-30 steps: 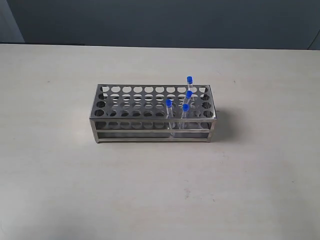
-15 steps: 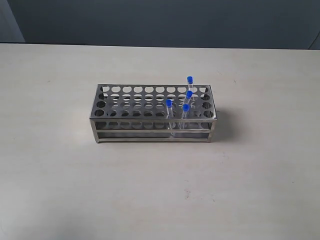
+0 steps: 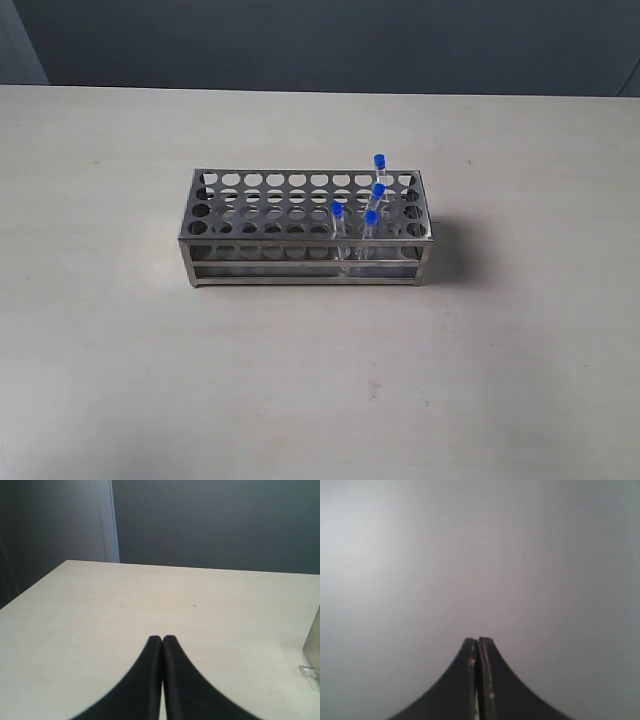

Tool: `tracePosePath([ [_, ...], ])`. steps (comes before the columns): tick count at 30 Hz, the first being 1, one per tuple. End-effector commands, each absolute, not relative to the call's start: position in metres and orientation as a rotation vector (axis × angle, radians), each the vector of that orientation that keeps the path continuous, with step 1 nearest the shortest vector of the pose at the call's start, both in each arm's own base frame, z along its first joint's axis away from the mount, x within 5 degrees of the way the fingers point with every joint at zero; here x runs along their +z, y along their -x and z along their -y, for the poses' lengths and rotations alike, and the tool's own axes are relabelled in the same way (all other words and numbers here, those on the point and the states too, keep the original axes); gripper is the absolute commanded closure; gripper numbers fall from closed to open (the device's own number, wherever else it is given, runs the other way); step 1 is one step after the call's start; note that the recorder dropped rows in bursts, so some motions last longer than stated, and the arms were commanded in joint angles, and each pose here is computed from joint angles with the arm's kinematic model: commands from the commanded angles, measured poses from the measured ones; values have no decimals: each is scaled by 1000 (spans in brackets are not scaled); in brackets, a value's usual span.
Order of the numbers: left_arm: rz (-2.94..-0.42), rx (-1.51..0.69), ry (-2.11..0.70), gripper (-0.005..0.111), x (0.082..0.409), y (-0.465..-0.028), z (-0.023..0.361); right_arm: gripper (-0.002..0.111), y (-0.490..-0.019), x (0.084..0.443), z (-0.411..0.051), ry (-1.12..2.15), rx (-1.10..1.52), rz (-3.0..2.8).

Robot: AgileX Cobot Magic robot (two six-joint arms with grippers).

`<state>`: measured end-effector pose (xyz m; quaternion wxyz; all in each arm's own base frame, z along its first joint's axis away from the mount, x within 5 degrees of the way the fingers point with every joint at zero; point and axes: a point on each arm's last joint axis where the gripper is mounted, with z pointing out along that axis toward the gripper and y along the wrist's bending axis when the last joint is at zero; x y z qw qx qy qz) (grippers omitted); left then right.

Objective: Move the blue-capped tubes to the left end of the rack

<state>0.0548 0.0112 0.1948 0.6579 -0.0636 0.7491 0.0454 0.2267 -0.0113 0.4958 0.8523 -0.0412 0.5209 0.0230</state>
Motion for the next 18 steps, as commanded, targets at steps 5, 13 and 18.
tracePosePath([
  [5,-1696,92,143,106,194,-55,-11,109,-317,340,-35,354,372,-1604],
  [13,-1696,92,143,106,194,-55,-11,105,-340,235,-81,614,587,-1753],
  [18,-1696,92,143,106,194,-55,-11,67,-342,207,-96,723,757,-1695],
])
